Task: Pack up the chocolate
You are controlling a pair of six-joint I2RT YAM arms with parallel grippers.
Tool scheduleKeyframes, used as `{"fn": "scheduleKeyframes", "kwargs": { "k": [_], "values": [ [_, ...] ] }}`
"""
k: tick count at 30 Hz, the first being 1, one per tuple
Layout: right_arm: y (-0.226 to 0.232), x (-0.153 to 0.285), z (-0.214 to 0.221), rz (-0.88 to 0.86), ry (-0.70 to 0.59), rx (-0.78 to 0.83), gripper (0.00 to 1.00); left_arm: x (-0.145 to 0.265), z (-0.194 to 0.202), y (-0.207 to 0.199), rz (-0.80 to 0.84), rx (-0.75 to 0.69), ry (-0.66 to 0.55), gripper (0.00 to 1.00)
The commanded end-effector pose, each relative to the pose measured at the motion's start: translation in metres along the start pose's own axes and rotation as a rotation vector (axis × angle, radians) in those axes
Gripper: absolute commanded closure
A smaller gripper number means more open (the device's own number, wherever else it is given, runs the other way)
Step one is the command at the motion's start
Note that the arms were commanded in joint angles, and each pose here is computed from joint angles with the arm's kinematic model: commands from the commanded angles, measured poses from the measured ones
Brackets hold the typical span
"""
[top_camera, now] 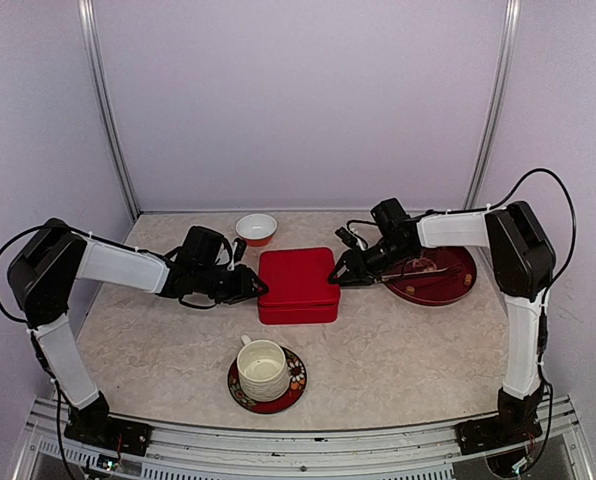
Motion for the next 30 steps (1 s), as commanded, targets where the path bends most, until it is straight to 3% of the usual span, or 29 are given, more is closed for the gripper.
{"fn": "scheduleKeyframes", "kwargs": {
  "k": [1,10,13,21,30],
  "values": [
    [0.021,0.017,-0.004,-0.092,-0.035,0.018,0.56,0.008,0.006,-0.008,-0.003,-0.035,0.017,0.68],
    [0.015,0.013,0.006,-0.068,-0.012,0.014,0.68,0.015,0.011,0.004,-0.046,-0.022,0.022,0.68],
    [0.008,0.009,0.013,-0.045,-0.001,0.002,0.68,0.015,0.01,0.007,-0.06,-0.018,0.021,0.51],
    [-0.008,0.01,0.013,0.027,-0.026,-0.011,0.69,0.005,-0.008,0.004,-0.08,-0.043,0.002,0.53],
    [-0.033,0.011,0.019,0.117,-0.012,-0.025,0.68,-0.007,-0.026,0.004,-0.1,-0.07,0.004,0.42]
  ]
}}
Point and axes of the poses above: each gripper's point midway between its finger pads, its own x axis back along the fingers, its own y axis along the line the jaws close on, z = x × y, the point moved 6 cm from there along x, back along the fingers, and after that the axes turned 4 degrees about -x, right-handed, at the moved point
